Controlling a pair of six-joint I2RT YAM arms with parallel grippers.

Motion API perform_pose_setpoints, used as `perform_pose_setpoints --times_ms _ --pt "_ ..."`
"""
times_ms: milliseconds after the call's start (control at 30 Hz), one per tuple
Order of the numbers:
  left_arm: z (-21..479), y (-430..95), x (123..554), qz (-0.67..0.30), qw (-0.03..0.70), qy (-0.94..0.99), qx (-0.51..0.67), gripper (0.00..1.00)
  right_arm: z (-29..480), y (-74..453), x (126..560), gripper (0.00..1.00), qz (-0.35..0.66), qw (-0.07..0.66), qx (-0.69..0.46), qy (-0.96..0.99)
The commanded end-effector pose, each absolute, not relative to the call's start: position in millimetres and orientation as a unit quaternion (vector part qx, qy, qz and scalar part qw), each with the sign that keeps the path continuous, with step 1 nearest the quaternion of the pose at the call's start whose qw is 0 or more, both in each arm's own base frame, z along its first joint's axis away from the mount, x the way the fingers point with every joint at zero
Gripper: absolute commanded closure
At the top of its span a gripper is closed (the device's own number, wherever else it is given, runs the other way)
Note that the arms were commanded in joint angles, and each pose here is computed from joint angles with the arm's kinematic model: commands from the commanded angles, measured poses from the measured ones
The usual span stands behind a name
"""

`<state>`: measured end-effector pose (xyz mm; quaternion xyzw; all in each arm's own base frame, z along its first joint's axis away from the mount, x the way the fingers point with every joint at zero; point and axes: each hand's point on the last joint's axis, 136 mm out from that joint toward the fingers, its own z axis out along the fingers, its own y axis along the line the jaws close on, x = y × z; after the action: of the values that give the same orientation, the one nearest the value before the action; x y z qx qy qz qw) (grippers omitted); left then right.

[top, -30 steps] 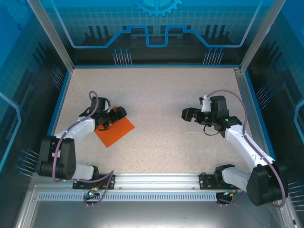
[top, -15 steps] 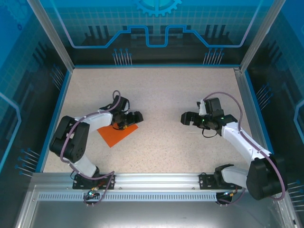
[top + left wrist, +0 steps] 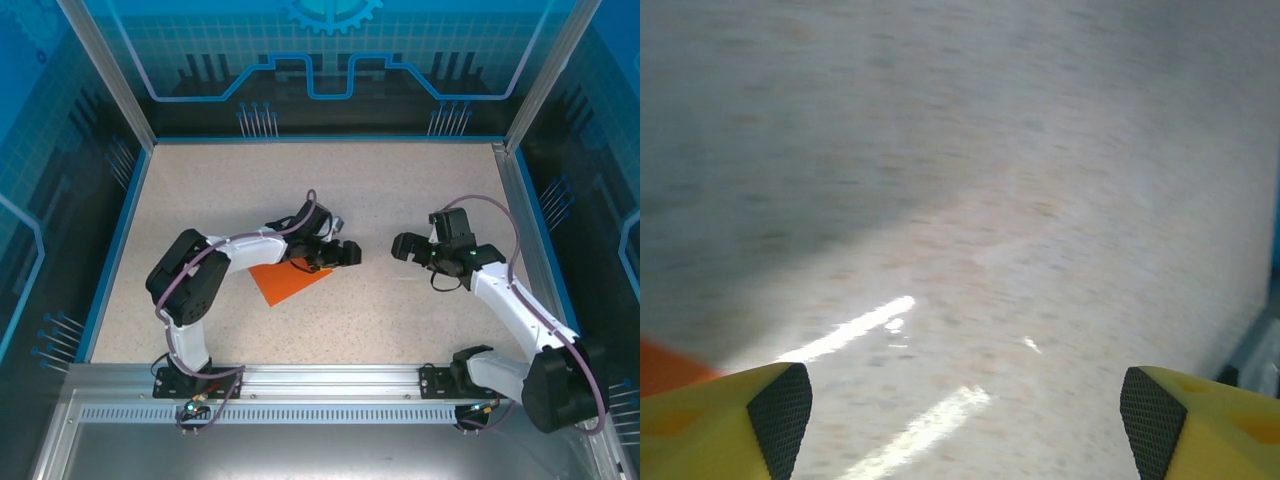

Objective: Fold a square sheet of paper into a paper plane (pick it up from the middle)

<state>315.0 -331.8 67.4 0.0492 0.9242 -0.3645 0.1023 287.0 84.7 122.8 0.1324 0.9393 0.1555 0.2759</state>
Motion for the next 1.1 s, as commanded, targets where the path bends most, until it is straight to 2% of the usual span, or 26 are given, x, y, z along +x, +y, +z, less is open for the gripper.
perform_pose_setpoints --times_ms 0,133,200,367,567,767,1067 --pt "107 -320 317 -0.367 0.137 0.918 0.064 0.14 132 69 286 0.0 0.136 0.309 0.172 0.925" --pt "101 -247 337 -0.308 0.177 0.934 -0.039 0.13 144 97 287 0.01 0.22 0.327 0.127 0.91" --pt "90 -215 342 -0.297 0.174 0.935 -0.086 0.12 148 112 289 0.01 0.257 0.322 0.104 0.905" --pt "68 -181 345 -0.273 0.155 0.942 -0.122 0.12 146 140 295 0.01 0.3 0.287 0.064 0.907" --pt "49 -194 353 -0.296 0.127 0.938 -0.128 0.13 132 152 297 0.01 0.271 0.251 0.033 0.929" --pt "33 -213 342 -0.299 0.091 0.946 -0.088 0.14 107 130 290 0.01 0.194 0.222 0.032 0.955" --pt "14 -264 322 -0.297 0.05 0.953 -0.027 0.17 93 113 281 0.01 0.156 0.202 0.033 0.966"
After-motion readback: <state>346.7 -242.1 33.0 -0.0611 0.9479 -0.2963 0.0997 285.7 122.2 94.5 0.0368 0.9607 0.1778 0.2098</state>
